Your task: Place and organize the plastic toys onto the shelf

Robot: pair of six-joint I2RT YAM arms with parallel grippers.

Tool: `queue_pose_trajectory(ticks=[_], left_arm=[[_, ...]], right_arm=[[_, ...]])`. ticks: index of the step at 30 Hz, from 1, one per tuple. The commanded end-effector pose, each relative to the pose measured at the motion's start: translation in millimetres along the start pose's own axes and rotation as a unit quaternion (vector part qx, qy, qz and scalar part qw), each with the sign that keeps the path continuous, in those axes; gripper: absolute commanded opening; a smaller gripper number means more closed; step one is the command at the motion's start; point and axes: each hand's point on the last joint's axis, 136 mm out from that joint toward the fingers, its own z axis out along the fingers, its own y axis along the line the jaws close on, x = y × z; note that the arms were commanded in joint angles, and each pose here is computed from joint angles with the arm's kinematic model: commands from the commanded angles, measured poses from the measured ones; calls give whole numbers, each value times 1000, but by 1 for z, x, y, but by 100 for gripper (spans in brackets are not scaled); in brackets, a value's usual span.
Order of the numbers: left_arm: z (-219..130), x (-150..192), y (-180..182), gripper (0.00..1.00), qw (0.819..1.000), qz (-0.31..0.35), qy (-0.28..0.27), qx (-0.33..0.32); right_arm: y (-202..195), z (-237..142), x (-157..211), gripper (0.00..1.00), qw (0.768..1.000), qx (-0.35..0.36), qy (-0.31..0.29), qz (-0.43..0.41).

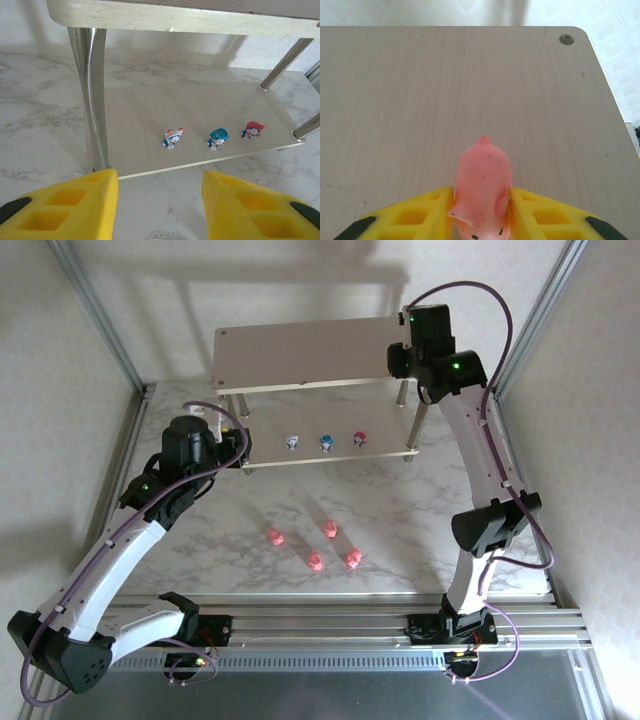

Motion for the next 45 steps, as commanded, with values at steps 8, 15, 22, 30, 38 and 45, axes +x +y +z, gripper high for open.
queue_pose_trajectory(ticks=[8,15,22,30,38,45], left_arm=[[-3,-9,6,48,1000,-1,-8,-11],[-1,-7,6,48,1000,-2,-5,-10],[-3,5,3,49,1000,3,0,4],[-3,91,-25,50,995,-1,79,58],[-2,218,-48,49,983,-26,174,60],[5,270,-21,49,972,-99,214,-9]], right_arm=[[0,18,19,43,999,-9,35,10],[-4,3,8,63,1000,-10,9,19],[-9,-32,-17,75,998,-12,-51,31],[-40,-144,-32,81,985,18,-161,49],[-12,-172,74,77,993,-72,-40,79],[17,-174,142,77,989,-119,32,86]])
